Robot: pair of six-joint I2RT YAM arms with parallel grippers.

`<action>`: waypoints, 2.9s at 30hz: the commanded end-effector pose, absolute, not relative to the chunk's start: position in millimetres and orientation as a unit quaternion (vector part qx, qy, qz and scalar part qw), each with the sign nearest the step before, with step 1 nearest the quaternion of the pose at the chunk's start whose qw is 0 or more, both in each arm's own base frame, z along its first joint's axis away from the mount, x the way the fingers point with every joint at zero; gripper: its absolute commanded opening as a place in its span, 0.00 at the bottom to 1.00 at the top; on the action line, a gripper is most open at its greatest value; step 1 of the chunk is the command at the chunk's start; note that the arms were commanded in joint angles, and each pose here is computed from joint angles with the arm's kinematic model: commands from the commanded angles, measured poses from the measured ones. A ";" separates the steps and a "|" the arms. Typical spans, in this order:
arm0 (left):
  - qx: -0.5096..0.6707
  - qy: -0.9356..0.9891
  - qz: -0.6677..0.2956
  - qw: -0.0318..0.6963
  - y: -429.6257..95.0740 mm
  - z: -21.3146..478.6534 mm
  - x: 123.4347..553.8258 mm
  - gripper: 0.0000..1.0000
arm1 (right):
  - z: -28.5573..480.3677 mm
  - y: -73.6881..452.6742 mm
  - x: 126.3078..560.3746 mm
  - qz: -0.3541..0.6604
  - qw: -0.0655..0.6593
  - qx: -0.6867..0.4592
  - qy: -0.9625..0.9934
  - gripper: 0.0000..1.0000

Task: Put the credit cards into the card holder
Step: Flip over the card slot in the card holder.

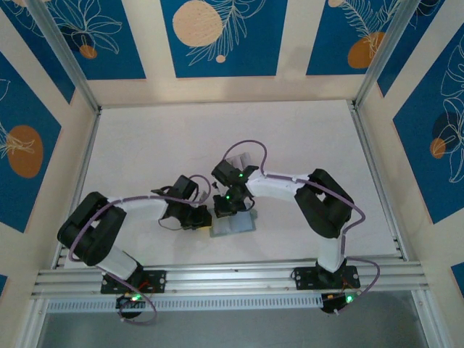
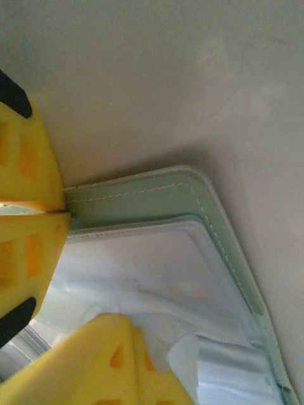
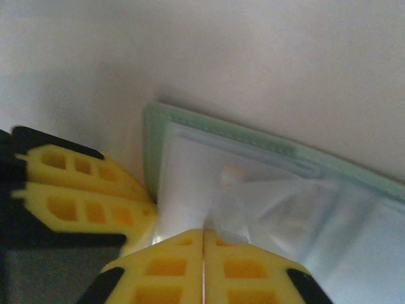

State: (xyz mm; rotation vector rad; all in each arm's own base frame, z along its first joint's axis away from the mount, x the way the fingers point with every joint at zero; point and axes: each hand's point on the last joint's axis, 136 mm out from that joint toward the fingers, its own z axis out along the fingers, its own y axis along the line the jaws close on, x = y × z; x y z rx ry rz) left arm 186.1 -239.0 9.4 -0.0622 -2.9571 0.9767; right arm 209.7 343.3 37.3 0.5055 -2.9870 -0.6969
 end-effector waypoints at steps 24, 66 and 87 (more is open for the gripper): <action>-0.004 -0.958 0.284 0.047 -228.3 -31.5 160.6 0.12 | 36.1 297.5 180.9 -0.151 0.022 0.095 -0.984 0.63; 0.052 -0.926 0.374 0.031 -238.2 12.9 171.8 0.14 | 38.9 336.8 192.1 -0.269 0.041 0.078 -0.959 0.45; 0.029 -0.933 0.350 -0.078 -213.8 99.8 225.1 0.20 | 123.6 223.6 329.4 -0.226 -0.104 0.014 -0.968 0.47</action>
